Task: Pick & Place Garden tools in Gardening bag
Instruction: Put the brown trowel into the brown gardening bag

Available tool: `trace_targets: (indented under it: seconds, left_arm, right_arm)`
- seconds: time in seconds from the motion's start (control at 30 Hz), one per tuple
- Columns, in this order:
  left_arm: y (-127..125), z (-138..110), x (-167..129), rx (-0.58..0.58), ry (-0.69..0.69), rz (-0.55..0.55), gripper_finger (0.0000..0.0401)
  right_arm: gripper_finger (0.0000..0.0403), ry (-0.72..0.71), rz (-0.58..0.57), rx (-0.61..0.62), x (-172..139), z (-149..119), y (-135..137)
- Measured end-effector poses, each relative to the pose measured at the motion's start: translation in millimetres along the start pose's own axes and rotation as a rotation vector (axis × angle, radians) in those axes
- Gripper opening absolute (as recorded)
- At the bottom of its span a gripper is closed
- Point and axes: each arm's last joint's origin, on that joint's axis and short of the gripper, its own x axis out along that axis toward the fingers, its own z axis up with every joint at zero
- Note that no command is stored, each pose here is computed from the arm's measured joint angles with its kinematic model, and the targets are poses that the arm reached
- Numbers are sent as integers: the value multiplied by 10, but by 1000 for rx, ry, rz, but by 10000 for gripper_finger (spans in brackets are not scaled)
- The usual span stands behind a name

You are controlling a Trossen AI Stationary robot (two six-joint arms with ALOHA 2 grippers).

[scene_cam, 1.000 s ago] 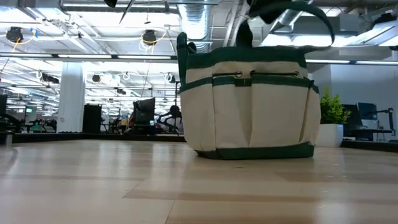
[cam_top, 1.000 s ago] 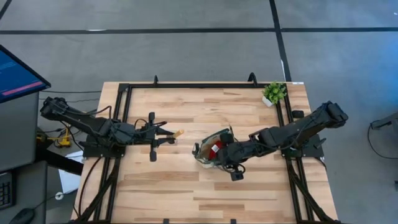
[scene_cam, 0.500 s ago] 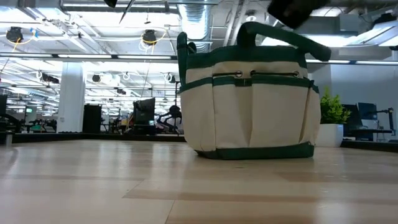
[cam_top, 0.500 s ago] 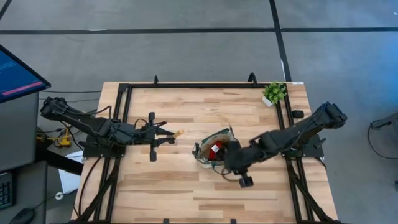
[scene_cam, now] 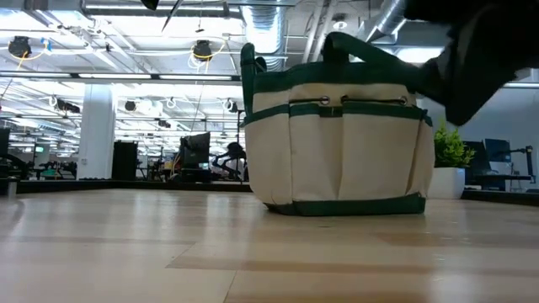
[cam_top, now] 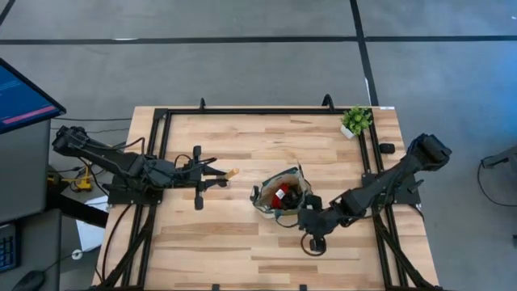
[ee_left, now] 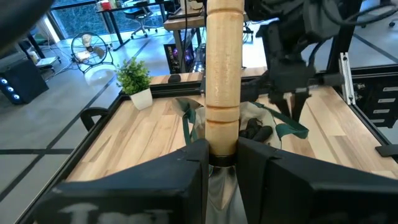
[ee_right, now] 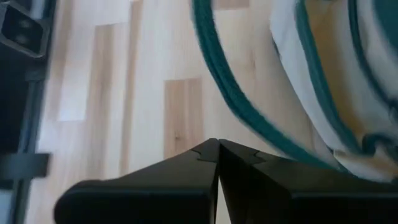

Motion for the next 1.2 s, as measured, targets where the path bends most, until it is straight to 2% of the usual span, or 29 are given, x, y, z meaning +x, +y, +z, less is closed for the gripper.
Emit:
trace_targets:
  seconds: [0.17,0.27,0.47,0.63,0.8,1.07,1.2]
  left_arm:
    - [0,0,0,0,0,0,34]
    - [0,0,0,0,0,0,34]
    - [0,0,0,0,0,0,34]
    - [0,1,0,0,-1,0,35]
    - [0,3,-1,-1,-2,0,35]
    - [0,6,-1,-3,-5,0,35]
    - [1,5,-1,-2,-4,0,35]
  right_arm:
    - [1,-50,-5,82,128,-170,-64]
    - [0,-61,-31,92,182,-265,-123]
    - [0,-115,-60,130,265,-309,-285]
    - [0,-150,-12,103,453,-256,-359]
    - [0,-237,35,115,790,-186,-374]
    - [0,-323,-85,100,1139,102,-408]
    - [0,-349,-123,74,1184,282,-509]
